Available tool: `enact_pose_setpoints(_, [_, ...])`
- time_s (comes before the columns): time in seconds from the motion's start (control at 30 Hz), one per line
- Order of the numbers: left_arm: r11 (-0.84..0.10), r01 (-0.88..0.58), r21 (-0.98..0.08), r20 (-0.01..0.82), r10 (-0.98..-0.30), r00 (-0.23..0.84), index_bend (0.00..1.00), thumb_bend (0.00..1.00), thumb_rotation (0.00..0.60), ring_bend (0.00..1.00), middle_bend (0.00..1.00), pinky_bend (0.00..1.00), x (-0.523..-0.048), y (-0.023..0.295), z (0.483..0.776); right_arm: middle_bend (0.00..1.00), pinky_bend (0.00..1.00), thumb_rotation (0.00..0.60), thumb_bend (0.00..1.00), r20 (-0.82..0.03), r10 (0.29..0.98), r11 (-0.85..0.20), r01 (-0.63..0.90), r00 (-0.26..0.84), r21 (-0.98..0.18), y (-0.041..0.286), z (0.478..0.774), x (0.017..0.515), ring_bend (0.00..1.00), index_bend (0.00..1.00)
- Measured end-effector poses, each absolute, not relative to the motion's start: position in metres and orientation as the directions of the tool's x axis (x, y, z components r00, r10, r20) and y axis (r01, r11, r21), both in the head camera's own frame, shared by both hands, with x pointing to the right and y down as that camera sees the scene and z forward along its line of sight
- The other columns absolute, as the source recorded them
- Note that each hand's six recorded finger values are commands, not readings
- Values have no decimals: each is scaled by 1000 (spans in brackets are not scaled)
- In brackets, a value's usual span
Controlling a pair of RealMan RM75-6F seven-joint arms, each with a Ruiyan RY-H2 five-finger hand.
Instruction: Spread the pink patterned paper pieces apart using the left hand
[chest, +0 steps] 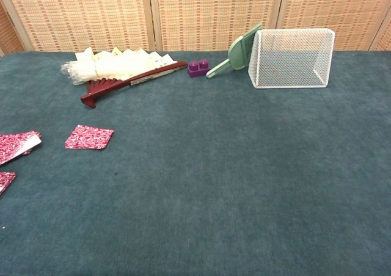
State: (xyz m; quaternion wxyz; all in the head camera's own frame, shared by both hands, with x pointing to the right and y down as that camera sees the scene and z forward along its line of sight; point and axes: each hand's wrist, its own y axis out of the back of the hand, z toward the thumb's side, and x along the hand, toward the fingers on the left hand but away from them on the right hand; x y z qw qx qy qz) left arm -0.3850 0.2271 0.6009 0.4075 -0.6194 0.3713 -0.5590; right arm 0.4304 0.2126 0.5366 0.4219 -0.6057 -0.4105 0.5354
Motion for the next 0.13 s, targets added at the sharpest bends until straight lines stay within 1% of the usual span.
enact_pose_setpoints(0.03, [-377,4,-926,375,-919,119,272,405,600,385,351,407,-390,226,597,550,886,600,465,-304,949,-308,42,90,-950,213,537,430,579,722])
enact_pose_setpoints(0.13, [-362,23,-932,362,-923,128,272,406,600,376,346,385,-403,228,592,550,886,600,465,-307,948,-311,31,88,-950,213,540,429,578,722])
